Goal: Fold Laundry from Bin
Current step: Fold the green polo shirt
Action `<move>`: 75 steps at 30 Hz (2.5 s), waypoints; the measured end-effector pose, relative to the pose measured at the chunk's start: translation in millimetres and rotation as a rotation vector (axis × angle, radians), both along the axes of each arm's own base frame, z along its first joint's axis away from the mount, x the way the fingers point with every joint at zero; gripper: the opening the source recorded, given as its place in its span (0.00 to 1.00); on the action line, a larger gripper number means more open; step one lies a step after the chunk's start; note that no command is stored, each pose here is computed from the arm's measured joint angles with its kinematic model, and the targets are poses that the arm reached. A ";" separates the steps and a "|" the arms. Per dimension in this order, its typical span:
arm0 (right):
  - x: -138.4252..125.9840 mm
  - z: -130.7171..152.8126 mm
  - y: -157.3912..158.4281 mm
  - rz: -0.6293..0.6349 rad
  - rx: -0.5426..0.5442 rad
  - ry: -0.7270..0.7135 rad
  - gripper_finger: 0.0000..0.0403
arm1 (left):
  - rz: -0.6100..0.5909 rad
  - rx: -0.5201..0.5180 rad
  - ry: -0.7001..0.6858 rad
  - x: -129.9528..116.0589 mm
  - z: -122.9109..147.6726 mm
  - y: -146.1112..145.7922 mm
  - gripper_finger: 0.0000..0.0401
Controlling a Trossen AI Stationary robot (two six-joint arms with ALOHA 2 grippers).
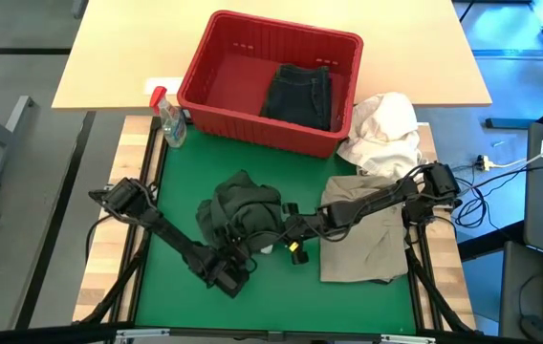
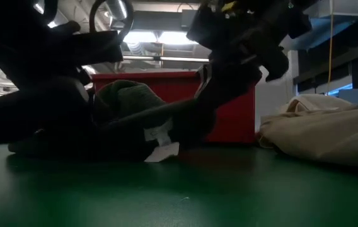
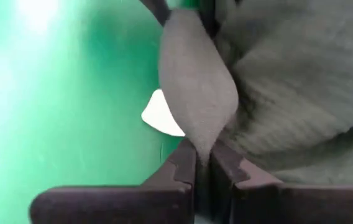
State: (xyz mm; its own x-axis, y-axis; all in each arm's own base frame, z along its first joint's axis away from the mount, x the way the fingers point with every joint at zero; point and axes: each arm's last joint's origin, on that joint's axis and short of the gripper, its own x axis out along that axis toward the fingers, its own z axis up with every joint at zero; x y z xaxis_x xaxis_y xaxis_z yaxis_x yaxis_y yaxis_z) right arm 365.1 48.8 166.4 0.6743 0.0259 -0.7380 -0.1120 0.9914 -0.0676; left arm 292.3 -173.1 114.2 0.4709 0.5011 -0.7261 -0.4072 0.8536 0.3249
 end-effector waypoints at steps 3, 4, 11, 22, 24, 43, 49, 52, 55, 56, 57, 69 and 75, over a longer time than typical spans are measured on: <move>1.9 13.4 1.7 0.004 0.002 -0.017 0.04 | 0.007 0.008 0.023 -2.9 5.1 3.4 0.13; 1.6 21.7 2.9 0.008 0.002 -0.027 0.04 | 0.004 -0.005 0.030 -4.3 11.4 3.5 0.07; -14.2 107.1 15.2 0.039 -0.128 -0.101 0.04 | -0.062 -0.105 -0.032 -15.8 115.6 0.9 0.03; -45.4 269.5 7.7 0.024 -0.188 -0.362 0.05 | -0.289 -0.234 -0.424 -61.7 298.8 35.1 0.04; -53.6 294.7 5.5 0.017 -0.207 -0.420 0.05 | -0.302 -0.211 -0.485 -69.7 318.7 41.6 0.04; -83.0 373.5 -40.2 -0.106 -0.649 -0.603 0.05 | -0.248 0.475 -0.515 -79.9 397.8 86.1 0.04; -78.4 383.9 -54.4 -0.183 -1.030 -0.527 0.05 | -0.160 0.698 -0.349 -72.0 404.2 111.8 0.04; -77.6 391.1 -63.9 -0.216 -1.150 -0.519 0.05 | -0.120 0.774 -0.308 -67.5 411.7 127.2 0.04; -76.6 395.6 -78.7 -0.240 -1.237 -0.510 0.05 | -0.116 0.864 -0.264 -63.6 420.7 144.0 0.04; -77.0 396.6 -85.4 -0.246 -1.255 -0.509 0.05 | -0.116 0.891 -0.257 -62.4 423.6 150.6 0.04; -75.5 396.4 -93.7 -0.255 -1.262 -0.507 0.05 | -0.119 0.915 -0.253 -61.5 426.2 157.8 0.04; -83.0 350.1 -170.8 -0.337 -0.613 -0.409 0.05 | -0.063 0.633 -0.288 -63.3 400.9 235.4 0.04; -91.5 334.9 -137.2 -0.159 -0.271 -0.310 0.05 | -0.352 -0.068 -0.396 -63.3 371.0 215.5 0.04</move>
